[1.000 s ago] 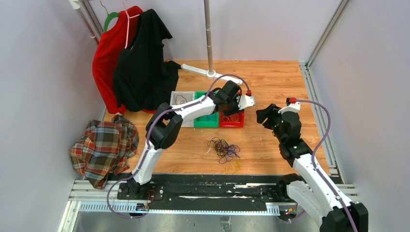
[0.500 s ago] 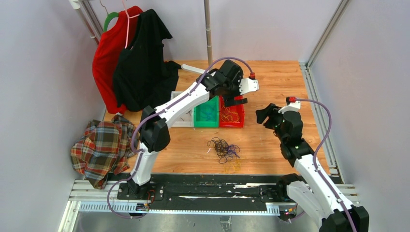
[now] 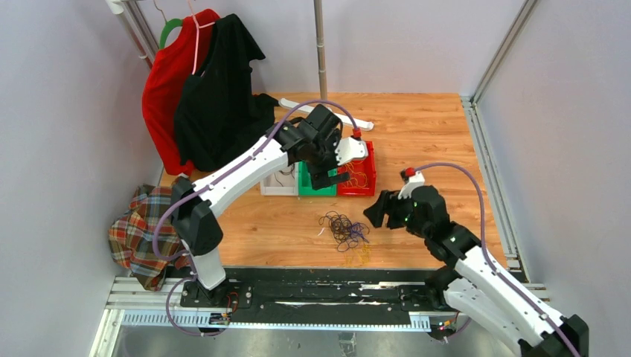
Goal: Untangle the cables
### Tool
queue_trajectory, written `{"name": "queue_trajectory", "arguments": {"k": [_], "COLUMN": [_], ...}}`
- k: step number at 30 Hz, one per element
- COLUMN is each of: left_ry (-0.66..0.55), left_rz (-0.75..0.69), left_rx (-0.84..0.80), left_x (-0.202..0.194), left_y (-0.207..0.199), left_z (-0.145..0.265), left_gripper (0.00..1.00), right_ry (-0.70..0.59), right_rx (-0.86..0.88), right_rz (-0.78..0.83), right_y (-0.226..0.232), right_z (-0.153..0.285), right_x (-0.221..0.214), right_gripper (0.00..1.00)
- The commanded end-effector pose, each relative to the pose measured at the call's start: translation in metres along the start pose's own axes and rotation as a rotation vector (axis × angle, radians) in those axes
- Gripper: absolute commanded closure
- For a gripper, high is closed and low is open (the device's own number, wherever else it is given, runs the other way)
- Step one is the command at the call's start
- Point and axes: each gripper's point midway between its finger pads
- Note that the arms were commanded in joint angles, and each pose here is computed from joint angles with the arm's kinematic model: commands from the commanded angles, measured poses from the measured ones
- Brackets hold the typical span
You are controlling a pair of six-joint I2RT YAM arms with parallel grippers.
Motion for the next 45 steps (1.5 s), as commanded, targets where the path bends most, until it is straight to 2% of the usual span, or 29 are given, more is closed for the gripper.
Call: {"name": "queue_trajectory", "arguments": {"k": [1,4,8,13,17,21,24,28,32,36,45], "left_ry": [0.022,0.033,0.033,0.016,0.013,0.023,0.021,0.016,0.022,0.023,-0.003], "left_rz": [0.083,0.111,0.133,0.148,0.156,0.156,0.146,0.138,0.124,0.108,0.103], "left_rx": [-0.042,-0.028,-0.011,-0.009,-0.006,-0.004,-0.005,-0.018,-0.026,-0.027,-0.026], "left_x": [-0.019,-0.024,-0.022,-0.019,-0.019,-0.022,-0.023,-0.022,-0.024,-0.027,-0.025], "left_y": [-0.016,-0.015,-0.013,-0.014,-0.015,-0.015,-0.016,-0.018,-0.019,-0.019,-0.018], "left_z": [0.02,0.023,0.027,0.033,0.035,0.037,0.039,0.038,0.037,0.038,0.05], "left_gripper": [0.02,0.02,0.02,0.02,0.01,0.0,0.01,0.01,0.01,0.02,0.02], "right_ry": [0.156,0.241,0.331,0.38,0.371,0.36,0.344,0.303,0.262,0.1,-0.21], "right_rx": [0.041,0.061,0.087,0.079,0.03,-0.04,-0.027,0.014,0.088,0.16,0.066], "right_rz": [-0.002,0.025,0.154,0.27,0.326,0.371,0.379,0.363,0.346,0.313,0.298], "right_y": [0.022,0.033,0.047,0.056,0.052,0.043,0.046,0.052,0.059,0.066,0.063], "right_z": [0.02,0.029,0.035,0.023,0.004,-0.007,-0.006,0.006,0.032,0.059,0.098], "right_x": [-0.059,-0.091,-0.126,-0.143,-0.145,-0.142,-0.137,-0.123,-0.103,-0.061,0.052], "right_gripper": [0.33,0.35,0.37,0.37,0.41,0.55,0.69,0.98,0.99,0.99,0.99]}}
Point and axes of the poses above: each gripper's point midway between its finger pads, its own z axis back along the fingers, its own y axis along the line the jaws close on, x = y × z, and after that the axes turned 11 degrees about z, right-handed
